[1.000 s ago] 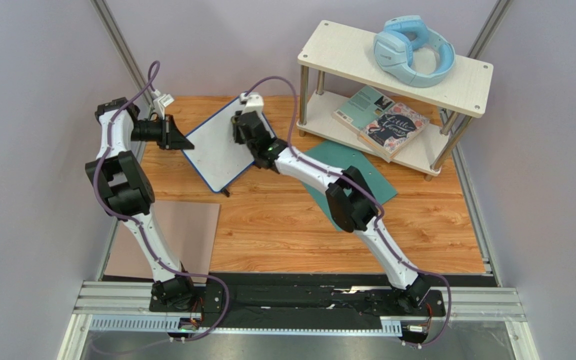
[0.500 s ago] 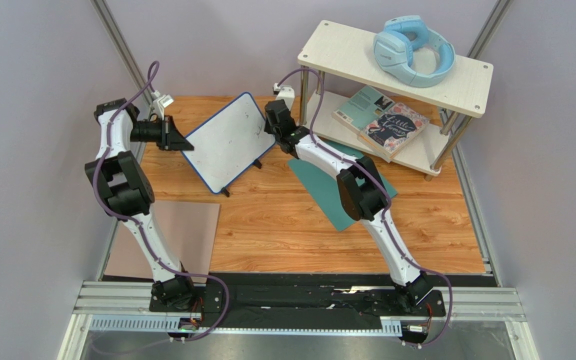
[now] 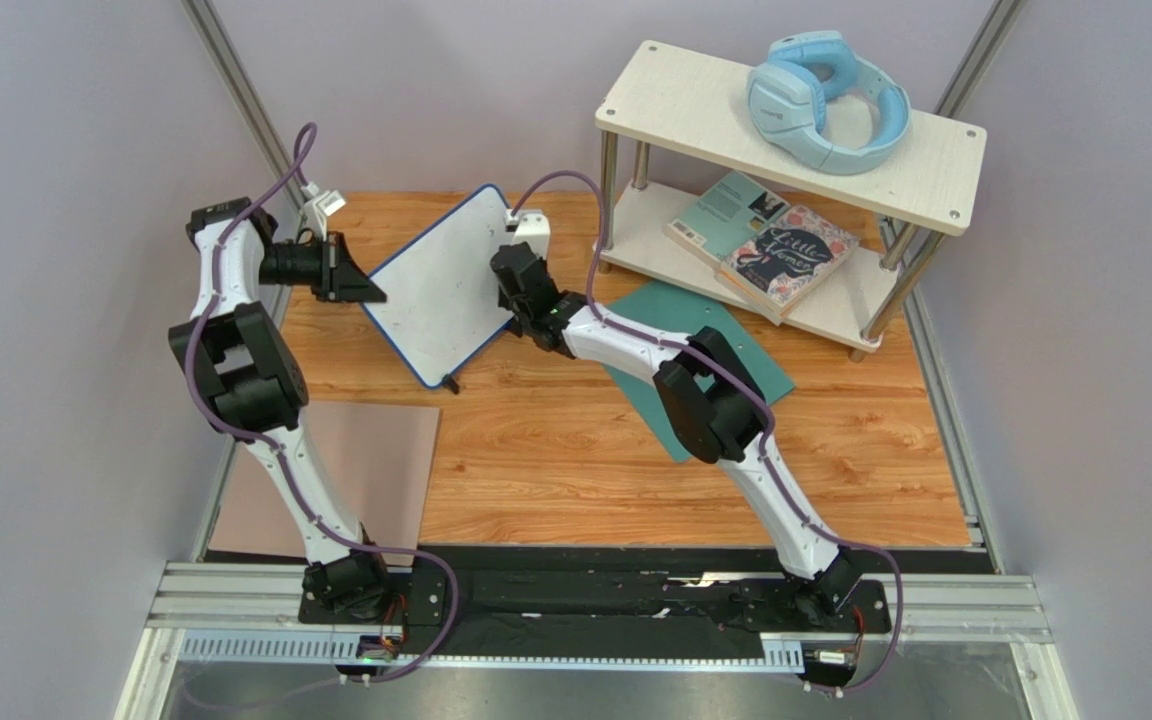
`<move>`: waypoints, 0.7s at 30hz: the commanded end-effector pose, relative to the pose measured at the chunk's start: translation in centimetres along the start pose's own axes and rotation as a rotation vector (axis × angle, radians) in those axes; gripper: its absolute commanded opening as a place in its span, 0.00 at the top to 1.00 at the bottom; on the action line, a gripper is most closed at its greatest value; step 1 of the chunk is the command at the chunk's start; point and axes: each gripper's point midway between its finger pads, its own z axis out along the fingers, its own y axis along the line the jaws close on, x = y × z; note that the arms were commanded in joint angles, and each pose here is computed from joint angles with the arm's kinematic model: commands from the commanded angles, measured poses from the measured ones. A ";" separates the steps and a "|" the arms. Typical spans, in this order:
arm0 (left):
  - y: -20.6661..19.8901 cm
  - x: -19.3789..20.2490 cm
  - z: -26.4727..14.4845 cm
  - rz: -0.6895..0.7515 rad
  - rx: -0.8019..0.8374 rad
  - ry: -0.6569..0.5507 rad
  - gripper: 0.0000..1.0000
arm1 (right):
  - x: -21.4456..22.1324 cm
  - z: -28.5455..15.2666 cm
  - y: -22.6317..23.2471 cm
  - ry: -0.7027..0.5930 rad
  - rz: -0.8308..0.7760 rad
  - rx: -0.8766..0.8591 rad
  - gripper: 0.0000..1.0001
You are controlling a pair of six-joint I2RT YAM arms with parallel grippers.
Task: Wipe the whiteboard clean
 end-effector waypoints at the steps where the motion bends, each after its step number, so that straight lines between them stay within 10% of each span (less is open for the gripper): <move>1: -3.4 -0.7 0.3 0.068 0.088 -0.002 1.00 | 2.0 -1.6 9.0 0.013 0.017 -0.271 1.00; 8: -3.4 -0.5 0.4 0.065 0.092 -0.001 1.00 | 0.1 -3.5 15.3 0.002 0.044 -0.481 1.00; 21: -3.4 -0.3 0.3 0.067 0.091 0.008 1.00 | -2.3 -3.1 14.7 -0.159 0.053 -0.317 1.00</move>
